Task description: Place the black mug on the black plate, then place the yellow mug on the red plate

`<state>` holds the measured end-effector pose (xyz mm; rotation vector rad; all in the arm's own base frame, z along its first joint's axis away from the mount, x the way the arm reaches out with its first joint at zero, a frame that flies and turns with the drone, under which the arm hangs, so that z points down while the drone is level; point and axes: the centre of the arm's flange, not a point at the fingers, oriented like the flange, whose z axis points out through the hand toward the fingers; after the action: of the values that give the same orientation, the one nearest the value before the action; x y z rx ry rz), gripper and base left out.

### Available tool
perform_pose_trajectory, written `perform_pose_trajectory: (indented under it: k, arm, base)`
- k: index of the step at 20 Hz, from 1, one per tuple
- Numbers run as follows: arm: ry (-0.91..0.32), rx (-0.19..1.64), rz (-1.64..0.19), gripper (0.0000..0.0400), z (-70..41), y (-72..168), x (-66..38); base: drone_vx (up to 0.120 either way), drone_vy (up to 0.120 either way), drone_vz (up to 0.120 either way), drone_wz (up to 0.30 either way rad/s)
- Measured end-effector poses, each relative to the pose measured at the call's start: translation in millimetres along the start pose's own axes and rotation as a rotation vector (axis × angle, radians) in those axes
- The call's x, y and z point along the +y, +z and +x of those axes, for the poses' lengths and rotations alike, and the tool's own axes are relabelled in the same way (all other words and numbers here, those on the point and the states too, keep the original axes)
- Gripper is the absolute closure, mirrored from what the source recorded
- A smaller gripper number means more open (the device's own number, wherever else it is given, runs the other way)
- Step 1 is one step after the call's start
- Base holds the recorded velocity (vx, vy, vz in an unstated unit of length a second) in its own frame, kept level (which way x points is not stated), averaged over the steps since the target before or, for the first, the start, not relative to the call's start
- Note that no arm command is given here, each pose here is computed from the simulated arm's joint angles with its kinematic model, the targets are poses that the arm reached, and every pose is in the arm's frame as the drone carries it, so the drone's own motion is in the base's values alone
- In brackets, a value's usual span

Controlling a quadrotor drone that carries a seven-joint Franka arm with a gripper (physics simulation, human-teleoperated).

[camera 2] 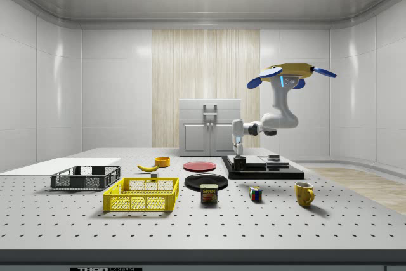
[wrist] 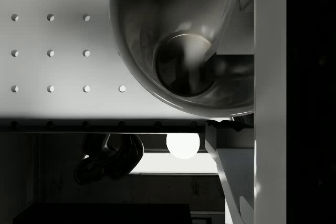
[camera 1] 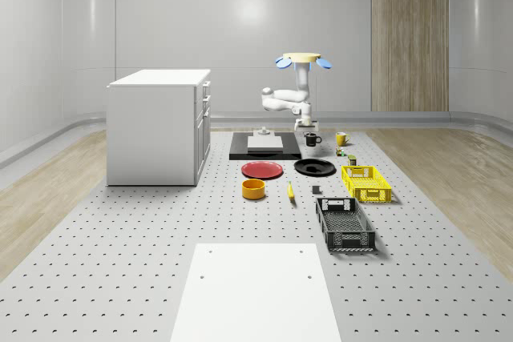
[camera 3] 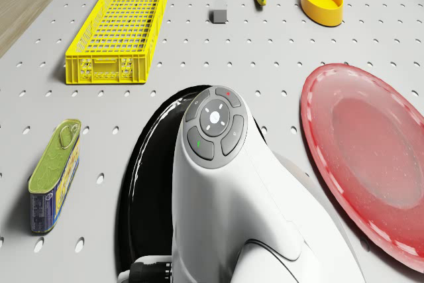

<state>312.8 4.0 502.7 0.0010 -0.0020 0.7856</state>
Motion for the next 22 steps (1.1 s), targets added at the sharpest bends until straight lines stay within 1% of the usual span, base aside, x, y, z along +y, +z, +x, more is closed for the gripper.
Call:
perform_pose_trajectory:
  k: [20,22]
  arm:
    - [0.000,0.000,0.000,0.0290,0.0,0.0,0.0]
    - [0.000,0.000,0.000,0.0290,0.0,0.0,0.0]
  base:
    - [0.120,0.000,0.000,0.000]
    - [0.120,0.000,-0.080,0.000]
